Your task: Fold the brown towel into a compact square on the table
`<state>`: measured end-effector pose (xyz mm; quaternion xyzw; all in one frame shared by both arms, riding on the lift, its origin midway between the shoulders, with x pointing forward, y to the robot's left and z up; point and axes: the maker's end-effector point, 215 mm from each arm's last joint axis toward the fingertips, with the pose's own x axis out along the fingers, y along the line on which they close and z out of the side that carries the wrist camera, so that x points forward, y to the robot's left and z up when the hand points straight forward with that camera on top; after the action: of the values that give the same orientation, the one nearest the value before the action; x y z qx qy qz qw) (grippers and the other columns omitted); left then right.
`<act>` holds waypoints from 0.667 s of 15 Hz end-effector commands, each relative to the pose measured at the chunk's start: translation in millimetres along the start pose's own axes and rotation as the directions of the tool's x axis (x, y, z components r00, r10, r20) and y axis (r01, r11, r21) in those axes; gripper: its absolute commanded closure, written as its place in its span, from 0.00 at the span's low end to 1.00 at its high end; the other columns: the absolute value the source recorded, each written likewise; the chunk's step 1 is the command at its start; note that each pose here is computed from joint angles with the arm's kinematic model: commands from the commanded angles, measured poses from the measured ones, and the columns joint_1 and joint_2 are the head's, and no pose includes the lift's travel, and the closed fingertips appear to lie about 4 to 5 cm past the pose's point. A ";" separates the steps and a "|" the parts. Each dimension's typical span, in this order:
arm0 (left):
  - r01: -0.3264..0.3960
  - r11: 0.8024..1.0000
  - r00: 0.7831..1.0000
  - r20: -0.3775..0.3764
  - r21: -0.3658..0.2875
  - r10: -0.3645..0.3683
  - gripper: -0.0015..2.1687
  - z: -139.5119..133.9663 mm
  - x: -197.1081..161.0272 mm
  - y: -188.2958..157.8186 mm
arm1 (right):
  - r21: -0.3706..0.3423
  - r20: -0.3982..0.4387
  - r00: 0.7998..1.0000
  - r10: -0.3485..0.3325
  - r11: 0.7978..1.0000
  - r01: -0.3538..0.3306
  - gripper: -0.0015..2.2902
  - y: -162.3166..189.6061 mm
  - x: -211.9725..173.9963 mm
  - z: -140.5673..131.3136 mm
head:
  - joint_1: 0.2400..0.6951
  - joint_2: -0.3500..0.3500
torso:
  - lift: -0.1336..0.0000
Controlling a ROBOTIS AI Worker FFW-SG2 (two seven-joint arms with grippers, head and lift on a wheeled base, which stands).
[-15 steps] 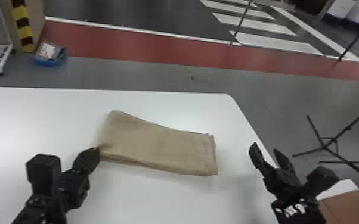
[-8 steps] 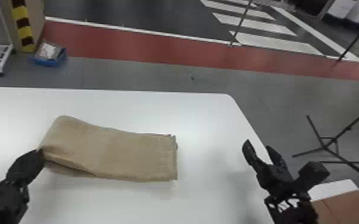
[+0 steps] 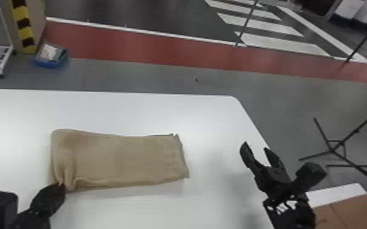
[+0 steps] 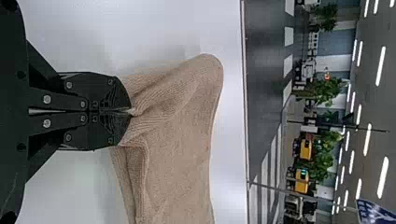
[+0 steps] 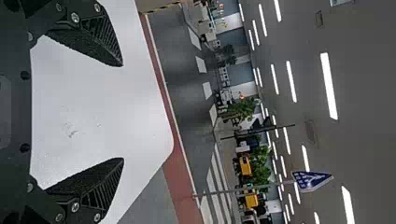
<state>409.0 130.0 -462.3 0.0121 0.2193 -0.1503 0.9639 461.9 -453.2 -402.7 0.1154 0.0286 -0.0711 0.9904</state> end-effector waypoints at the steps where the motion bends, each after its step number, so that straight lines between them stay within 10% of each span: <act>1: -0.003 1.000 1.000 -0.013 0.014 0.003 0.71 1.3 -2.9 -1.0 | 0.001 0.000 1.000 -0.004 1.000 0.004 0.08 -2.6 -0.6 0.0 | 1.00 0.00 | 0.08; 10: -0.055 0.998 0.998 0.002 0.042 0.055 0.67 21.2 -30.1 17.7 | 0.003 -0.006 1.000 0.013 1.000 -0.013 0.08 8.7 6.7 -6.2 | 1.00 0.00 | 0.08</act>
<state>397.9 152.1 -435.1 0.0345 0.2189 -0.1315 0.9662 468.7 -447.3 -405.9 0.1172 0.0297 -0.0665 0.9904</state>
